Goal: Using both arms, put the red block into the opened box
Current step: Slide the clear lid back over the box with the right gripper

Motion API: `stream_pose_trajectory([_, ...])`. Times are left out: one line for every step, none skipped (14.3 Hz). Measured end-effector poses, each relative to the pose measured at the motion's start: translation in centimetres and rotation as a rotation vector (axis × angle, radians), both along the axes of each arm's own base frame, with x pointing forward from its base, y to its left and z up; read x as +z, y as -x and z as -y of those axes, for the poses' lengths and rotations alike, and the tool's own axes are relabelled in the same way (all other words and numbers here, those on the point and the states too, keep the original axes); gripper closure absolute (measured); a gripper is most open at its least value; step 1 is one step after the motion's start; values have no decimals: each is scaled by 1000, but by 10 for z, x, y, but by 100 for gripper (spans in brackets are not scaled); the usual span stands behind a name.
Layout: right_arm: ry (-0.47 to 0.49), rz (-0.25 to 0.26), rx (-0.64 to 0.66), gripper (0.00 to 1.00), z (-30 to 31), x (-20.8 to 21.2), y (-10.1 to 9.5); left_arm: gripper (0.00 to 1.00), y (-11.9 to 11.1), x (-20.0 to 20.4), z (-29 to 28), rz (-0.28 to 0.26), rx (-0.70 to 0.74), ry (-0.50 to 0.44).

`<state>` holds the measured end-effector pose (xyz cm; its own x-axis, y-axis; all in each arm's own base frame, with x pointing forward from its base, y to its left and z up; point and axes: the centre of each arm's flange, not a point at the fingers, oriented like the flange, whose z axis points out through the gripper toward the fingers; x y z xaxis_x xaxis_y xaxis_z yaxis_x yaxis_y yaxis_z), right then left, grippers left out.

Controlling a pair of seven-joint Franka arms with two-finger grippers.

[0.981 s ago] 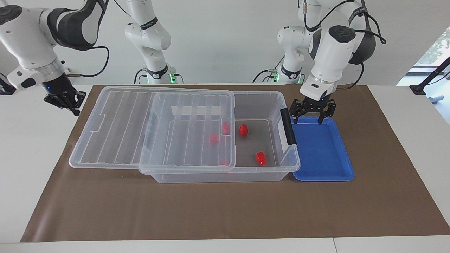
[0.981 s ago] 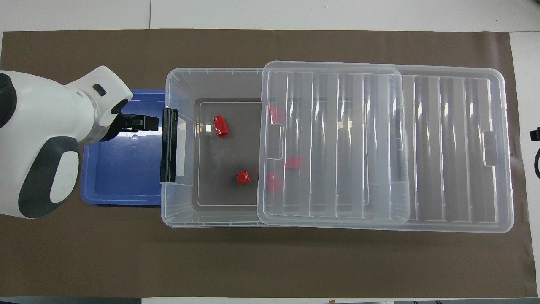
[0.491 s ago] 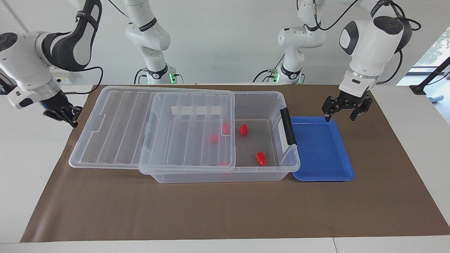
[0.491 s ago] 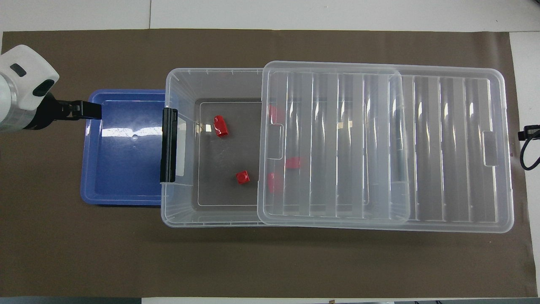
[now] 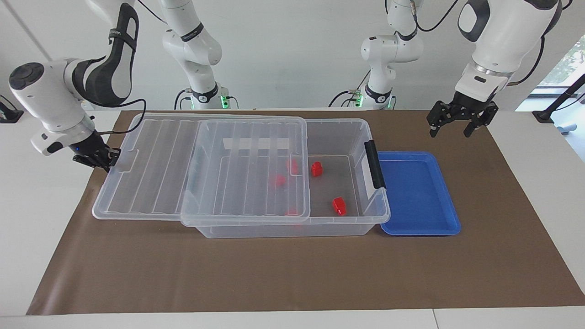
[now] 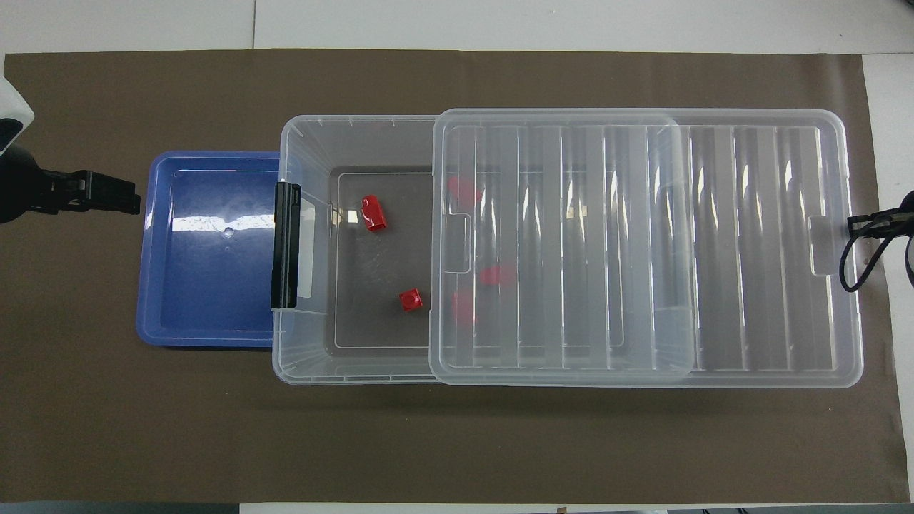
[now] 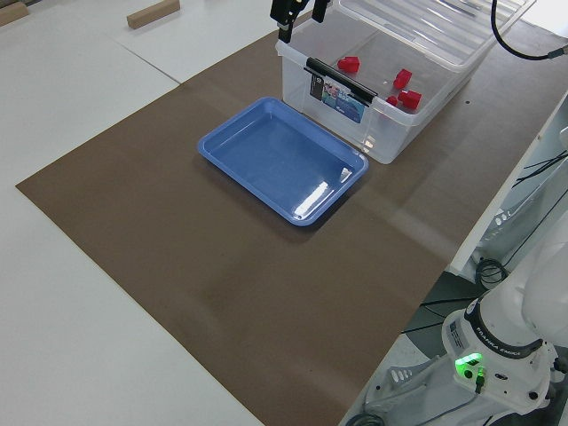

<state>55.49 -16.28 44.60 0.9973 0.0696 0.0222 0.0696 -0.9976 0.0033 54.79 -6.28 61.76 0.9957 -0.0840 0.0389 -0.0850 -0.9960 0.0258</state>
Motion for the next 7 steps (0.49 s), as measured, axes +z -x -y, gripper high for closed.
stream_pose_trajectory([0, 0, 1, 99, -6, 0, -2, 0, 2, -1, -2, -25, 1, 4])
stream_pose_trajectory([-1, 0, -5, 99, -12, 0, -3, 0, 4, -3, -3, -43, 0, 3])
stream_pose_trajectory([-1, 0, -15, 99, -20, 0, -5, 0, 6, -4, -1, -56, -5, 2])
stream_pose_trajectory([-2, -1, -23, 99, -30, 0, -8, 0, 7, -5, 2, -64, -10, 1])
stream_pose_trajectory([-3, -2, -30, 99, -41, 0, -10, 0, 8, -5, 3, -67, -16, 1])
stream_pose_trajectory([-4, -4, -40, 99, -52, 0, -12, 0, 8, -5, 4, -68, -29, 0])
stream_pose_trajectory([-4, -5, -49, 99, -62, -1, -14, 0, 8, -5, 3, -71, -44, 0])
